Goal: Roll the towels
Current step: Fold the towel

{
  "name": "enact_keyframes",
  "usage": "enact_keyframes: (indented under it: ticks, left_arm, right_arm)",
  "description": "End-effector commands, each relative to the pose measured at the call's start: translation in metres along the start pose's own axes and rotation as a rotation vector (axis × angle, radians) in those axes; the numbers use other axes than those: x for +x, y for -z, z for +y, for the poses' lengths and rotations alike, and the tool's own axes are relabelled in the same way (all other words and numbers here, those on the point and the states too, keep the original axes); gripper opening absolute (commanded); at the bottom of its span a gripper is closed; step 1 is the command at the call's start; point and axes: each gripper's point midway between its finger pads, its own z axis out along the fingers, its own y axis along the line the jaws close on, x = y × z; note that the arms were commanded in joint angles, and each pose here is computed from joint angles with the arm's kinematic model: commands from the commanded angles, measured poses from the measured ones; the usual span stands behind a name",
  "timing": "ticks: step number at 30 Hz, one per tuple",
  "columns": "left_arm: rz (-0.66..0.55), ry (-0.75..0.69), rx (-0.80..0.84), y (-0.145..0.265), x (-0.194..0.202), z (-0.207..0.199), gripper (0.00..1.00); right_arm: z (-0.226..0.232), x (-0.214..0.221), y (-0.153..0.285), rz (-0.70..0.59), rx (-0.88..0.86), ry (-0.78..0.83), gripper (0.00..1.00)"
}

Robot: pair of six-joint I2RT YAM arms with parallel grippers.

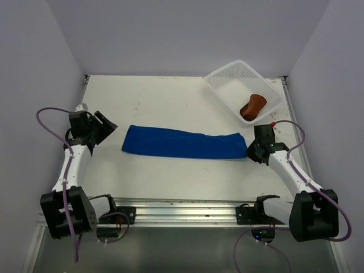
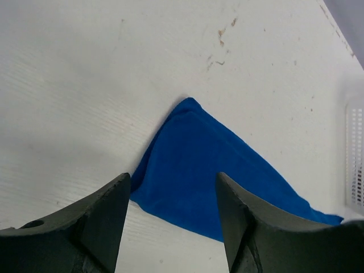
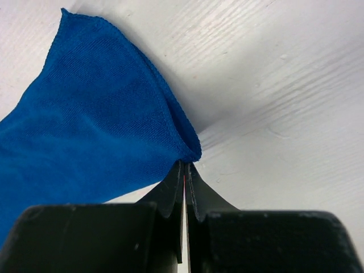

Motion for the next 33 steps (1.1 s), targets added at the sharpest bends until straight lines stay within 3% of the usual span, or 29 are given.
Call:
enact_keyframes:
  ticks: [1, 5, 14, 17, 26, 27, 33]
  left_arm:
    - [-0.007, -0.128, 0.102, 0.0, -0.003, -0.026, 0.66]
    - [0.004, -0.208, 0.132, -0.001, 0.005, -0.044, 0.75]
    - [0.006, -0.271, 0.183, -0.011, 0.017, -0.062, 0.78]
    - [0.045, -0.267, 0.171, -0.016, 0.019, -0.061, 0.78]
    - [-0.037, -0.279, 0.157, 0.0, 0.006, -0.061, 0.79]
    - [-0.044, -0.278, 0.158, 0.002, 0.004, -0.062, 0.79]
    - [-0.079, -0.264, 0.139, 0.008, -0.001, -0.061, 0.8]
  right_arm:
    - [0.001, -0.033, 0.017, -0.108, 0.028, 0.042, 0.0]
    - [0.036, -0.053, 0.027, -0.138, -0.097, 0.071, 0.0]
    - [0.142, -0.06, 0.048, -0.14, -0.301, 0.254, 0.0]
    - [0.183, -0.047, 0.055, -0.129, -0.358, 0.336, 0.0]
    - [0.301, -0.001, 0.059, -0.07, -0.452, 0.545, 0.0]
    - [0.322, 0.004, 0.075, -0.081, -0.496, 0.565, 0.0]
    - [0.379, 0.061, 0.072, -0.021, -0.543, 0.687, 0.0]
